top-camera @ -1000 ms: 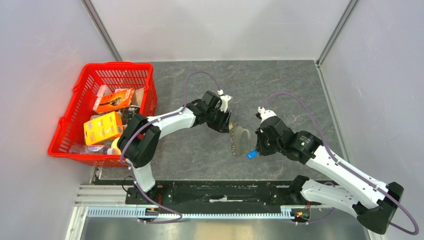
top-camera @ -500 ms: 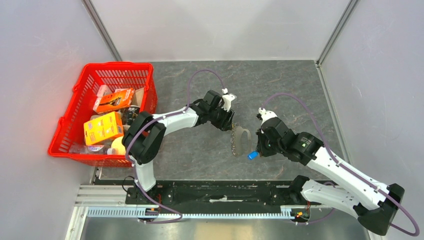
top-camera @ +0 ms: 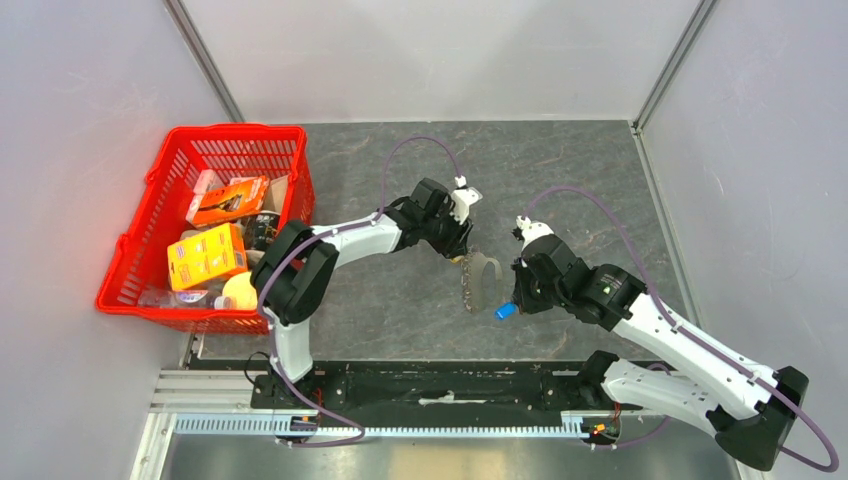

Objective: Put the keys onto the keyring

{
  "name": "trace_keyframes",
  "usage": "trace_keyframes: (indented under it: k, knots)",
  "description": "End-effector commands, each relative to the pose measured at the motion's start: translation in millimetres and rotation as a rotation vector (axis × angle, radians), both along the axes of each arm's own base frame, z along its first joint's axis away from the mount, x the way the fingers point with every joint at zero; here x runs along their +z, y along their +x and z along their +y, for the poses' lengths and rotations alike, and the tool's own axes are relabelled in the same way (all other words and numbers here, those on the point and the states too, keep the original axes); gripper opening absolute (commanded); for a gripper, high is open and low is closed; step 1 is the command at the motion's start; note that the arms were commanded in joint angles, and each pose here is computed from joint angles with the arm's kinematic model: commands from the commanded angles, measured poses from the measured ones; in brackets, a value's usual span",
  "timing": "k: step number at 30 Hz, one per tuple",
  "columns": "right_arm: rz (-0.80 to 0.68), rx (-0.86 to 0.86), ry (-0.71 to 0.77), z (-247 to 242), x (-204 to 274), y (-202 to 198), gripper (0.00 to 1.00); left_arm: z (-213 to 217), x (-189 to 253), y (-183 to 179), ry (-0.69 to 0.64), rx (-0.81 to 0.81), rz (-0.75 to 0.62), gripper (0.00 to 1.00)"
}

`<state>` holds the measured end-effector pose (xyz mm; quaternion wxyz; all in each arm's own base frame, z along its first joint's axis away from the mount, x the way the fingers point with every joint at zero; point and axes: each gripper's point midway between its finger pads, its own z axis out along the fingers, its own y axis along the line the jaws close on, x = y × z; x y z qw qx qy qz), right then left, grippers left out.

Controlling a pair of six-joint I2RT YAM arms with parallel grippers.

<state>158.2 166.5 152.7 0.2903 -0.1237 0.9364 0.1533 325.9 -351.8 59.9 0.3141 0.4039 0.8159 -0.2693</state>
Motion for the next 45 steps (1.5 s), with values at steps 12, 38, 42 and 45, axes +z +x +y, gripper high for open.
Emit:
trace_keyframes:
  k: [12, 38, 42, 45]
  knots:
    - [-0.011, 0.028, 0.026, 6.9, 1.8, -0.2, 0.0, -16.5, 4.2, 11.3, -0.017, -0.116, -0.147, 0.42]
    - [-0.009, 0.031, 0.03, 7.8, 1.0, -0.8, 0.0, -18.1, -12.5, 2.1, 0.044, -0.159, -0.158, 0.33]
    - [-0.008, 0.032, 0.028, 7.9, 0.7, -0.5, 0.0, -17.5, -16.4, 1.3, 0.053, -0.156, -0.149, 0.32]
    - [-0.008, 0.031, 0.029, 7.8, 0.5, -0.7, 0.01, -16.2, -21.3, -0.4, 0.062, -0.156, -0.137, 0.31]
